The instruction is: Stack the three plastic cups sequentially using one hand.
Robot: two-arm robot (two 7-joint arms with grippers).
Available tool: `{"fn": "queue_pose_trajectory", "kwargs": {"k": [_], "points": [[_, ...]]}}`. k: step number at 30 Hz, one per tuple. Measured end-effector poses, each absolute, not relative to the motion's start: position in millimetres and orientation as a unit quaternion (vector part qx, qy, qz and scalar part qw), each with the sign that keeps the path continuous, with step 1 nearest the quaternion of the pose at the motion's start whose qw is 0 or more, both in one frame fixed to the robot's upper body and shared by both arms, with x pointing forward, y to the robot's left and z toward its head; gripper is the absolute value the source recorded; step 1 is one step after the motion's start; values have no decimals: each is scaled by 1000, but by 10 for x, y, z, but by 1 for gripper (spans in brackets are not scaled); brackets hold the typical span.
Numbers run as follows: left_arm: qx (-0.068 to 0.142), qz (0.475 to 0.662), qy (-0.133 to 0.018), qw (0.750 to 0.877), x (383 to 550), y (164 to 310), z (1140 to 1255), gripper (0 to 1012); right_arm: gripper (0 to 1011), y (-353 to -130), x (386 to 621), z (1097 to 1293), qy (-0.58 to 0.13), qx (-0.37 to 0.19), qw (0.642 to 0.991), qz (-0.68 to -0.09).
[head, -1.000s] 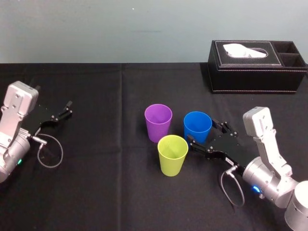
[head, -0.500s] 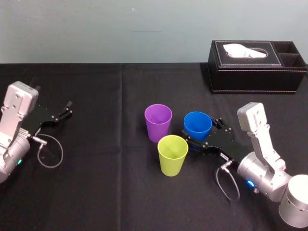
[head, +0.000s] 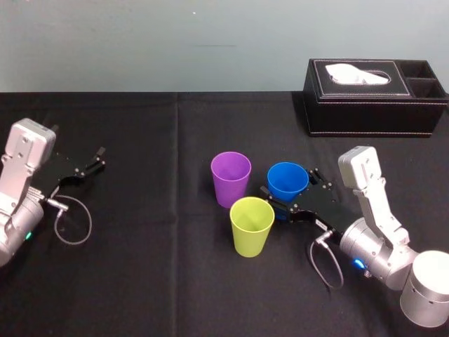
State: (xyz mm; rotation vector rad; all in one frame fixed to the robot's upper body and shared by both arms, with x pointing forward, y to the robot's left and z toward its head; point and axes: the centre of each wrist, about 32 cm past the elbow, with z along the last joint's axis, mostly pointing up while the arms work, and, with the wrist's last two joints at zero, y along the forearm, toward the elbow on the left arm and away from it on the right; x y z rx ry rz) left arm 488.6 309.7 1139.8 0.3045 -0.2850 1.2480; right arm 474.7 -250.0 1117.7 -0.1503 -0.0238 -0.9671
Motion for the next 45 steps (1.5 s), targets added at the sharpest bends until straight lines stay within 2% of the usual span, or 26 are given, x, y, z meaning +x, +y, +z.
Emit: {"fn": "queue_pose_trajectory", "kwargs": {"k": [8, 18, 28, 37, 45], "points": [[142, 580, -132, 791, 4886, 3097, 11398, 1011, 985, -2504, 4746, 11176, -11, -73, 883, -464], [141, 580, -132, 791, 4886, 3097, 11398, 1011, 771, -2504, 4742, 11175, -10, -72, 883, -464], [141, 580, -132, 791, 4886, 3097, 11398, 1011, 750, -2516, 4735, 11193, -15, -73, 883, -464], [141, 580, -132, 791, 4886, 3097, 11398, 1012, 750, -2621, 4848, 11437, -38, -79, 881, -466], [142, 580, -132, 791, 4886, 3097, 11398, 1011, 751, -2652, 5035, 11785, -55, -75, 883, -460]]}}
